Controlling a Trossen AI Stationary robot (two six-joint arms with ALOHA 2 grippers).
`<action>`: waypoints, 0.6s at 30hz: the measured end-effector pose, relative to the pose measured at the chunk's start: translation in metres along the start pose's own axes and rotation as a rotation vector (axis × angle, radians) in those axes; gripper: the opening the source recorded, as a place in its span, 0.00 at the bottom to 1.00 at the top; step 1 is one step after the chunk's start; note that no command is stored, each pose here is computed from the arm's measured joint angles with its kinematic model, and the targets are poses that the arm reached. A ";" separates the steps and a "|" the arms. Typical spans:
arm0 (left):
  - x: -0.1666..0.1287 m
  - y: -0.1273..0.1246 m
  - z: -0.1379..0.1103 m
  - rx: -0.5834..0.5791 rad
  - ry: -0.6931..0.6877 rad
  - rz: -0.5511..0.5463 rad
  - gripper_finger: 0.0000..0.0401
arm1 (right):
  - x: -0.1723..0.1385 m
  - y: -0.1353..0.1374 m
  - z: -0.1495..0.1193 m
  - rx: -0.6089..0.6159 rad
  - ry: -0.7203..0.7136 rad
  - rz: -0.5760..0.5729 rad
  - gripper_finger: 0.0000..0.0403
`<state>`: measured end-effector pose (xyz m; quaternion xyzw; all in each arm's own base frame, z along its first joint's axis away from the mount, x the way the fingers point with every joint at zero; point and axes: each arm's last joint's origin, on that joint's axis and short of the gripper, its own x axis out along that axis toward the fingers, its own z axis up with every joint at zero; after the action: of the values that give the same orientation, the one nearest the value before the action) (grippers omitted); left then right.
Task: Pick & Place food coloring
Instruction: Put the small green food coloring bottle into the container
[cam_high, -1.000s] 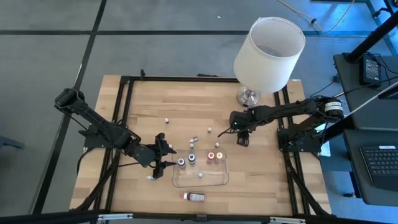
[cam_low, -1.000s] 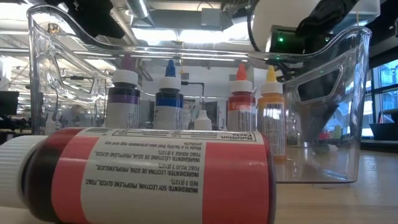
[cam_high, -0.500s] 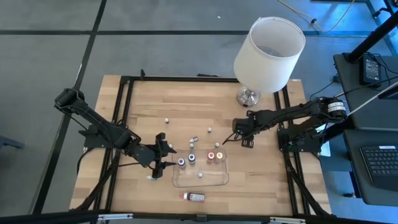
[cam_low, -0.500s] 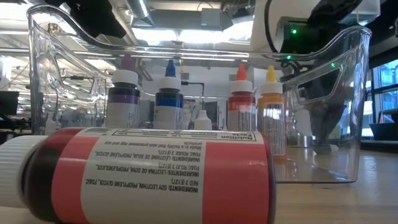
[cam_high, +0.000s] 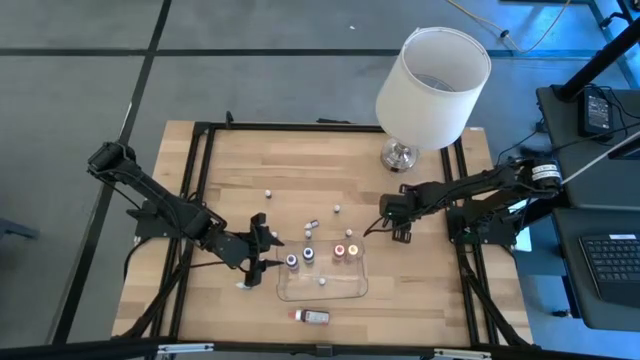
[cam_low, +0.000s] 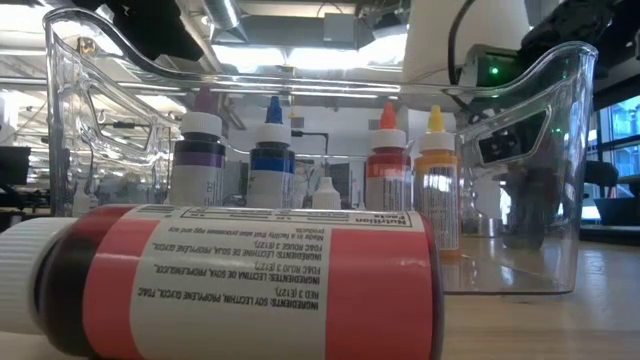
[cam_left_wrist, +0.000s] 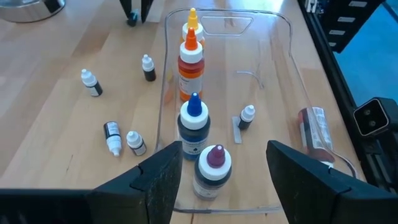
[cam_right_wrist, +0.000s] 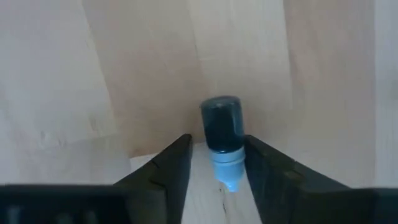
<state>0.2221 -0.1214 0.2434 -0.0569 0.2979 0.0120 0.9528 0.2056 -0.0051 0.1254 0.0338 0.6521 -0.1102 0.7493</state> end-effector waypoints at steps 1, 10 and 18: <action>0.000 0.000 0.000 0.000 -0.002 0.005 0.57 | 0.000 0.000 0.000 0.003 0.001 0.006 0.35; 0.000 0.001 0.000 0.000 -0.013 0.027 0.57 | -0.018 0.002 0.022 -0.015 -0.030 0.017 0.16; 0.000 0.000 0.000 0.000 -0.004 0.009 0.56 | -0.089 0.029 0.061 -0.011 -0.165 -0.036 0.16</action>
<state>0.2222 -0.1211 0.2434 -0.0556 0.2962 0.0165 0.9534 0.2598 0.0216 0.2189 0.0089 0.5890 -0.1224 0.7987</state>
